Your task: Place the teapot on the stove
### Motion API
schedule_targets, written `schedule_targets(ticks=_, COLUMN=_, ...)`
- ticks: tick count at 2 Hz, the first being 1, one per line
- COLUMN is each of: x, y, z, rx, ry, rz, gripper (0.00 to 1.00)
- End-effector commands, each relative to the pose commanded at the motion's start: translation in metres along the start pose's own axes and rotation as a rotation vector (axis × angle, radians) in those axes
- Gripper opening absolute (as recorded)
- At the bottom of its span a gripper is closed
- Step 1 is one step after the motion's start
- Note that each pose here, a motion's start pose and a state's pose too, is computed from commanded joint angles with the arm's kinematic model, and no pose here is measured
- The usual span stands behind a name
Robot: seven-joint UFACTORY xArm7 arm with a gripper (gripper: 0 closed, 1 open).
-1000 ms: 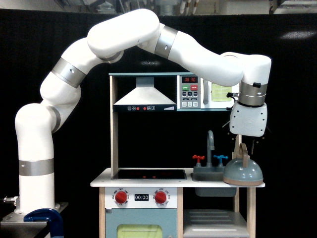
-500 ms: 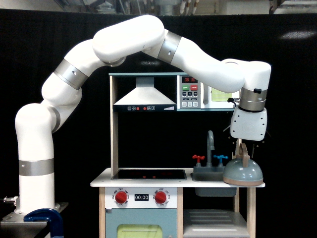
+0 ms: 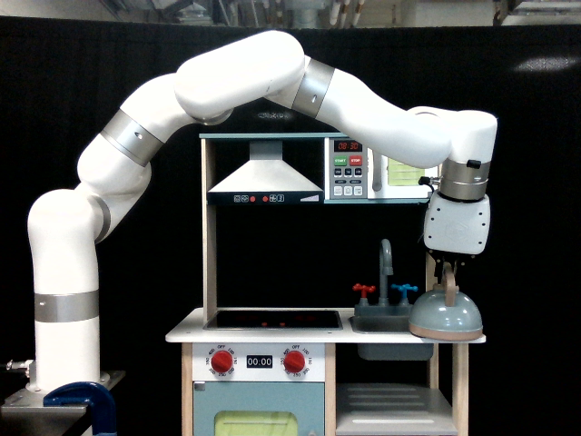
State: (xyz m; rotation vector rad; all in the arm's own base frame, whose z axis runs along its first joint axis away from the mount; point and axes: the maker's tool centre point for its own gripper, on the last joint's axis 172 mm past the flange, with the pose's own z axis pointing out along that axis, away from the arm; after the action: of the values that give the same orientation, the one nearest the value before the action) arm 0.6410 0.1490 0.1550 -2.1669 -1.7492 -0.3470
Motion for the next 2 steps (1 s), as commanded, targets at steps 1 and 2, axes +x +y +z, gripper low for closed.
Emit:
schedule_targets(ticks=1, x=-0.014, y=-0.096, z=-0.039, rx=0.000, ry=0.000, rz=0.000, gripper=0.00)
schedule_targets(ticks=2, x=-0.020, y=-0.212, z=-0.025, rx=0.000, ry=0.000, rz=0.000, gripper=0.00)
